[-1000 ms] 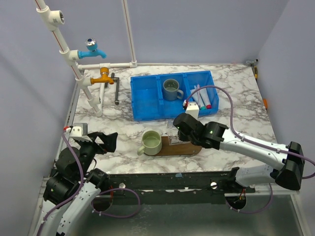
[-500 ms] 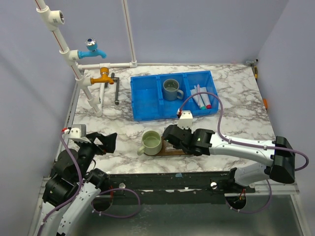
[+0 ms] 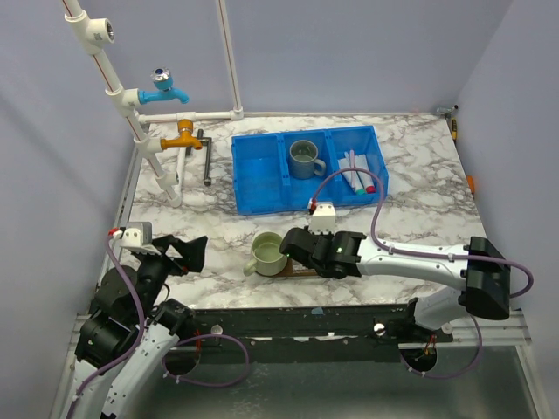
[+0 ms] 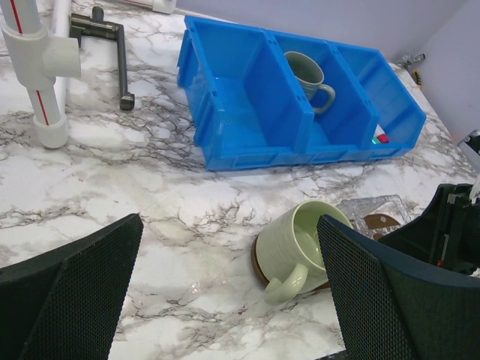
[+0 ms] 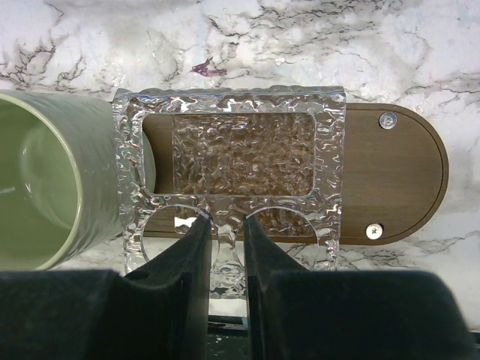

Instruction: Prepare toiletry sets of a toothbrush and toothpaste on the tray

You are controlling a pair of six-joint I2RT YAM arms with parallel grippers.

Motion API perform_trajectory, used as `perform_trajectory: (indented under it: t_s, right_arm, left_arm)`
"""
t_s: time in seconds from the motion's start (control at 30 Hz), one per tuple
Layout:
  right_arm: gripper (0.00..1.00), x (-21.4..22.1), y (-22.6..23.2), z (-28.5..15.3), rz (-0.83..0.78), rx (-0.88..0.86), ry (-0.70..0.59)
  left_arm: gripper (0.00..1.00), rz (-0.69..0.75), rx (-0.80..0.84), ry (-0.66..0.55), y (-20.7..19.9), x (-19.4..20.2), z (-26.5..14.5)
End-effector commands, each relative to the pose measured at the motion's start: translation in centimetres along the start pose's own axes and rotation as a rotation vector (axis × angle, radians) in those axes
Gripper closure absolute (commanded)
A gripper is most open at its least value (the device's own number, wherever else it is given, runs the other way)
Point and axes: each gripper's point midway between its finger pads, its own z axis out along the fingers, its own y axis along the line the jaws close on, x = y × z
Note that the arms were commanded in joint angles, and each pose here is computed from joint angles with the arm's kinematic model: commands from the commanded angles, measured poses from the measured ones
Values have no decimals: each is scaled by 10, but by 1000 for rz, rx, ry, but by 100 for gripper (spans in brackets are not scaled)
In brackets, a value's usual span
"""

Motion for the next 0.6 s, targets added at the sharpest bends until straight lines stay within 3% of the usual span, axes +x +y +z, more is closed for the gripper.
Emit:
perform_trajectory:
  t_s: [0.0,0.57]
  right_arm:
    - [100,-9,4,0,30,12,-42]
    - [100,-4,16,0,24,-25,-25]
  left_arm:
    - [1,-4,13,-5,-1,2,-1]
    - [1,-5,16,-12,-1,1,-2]
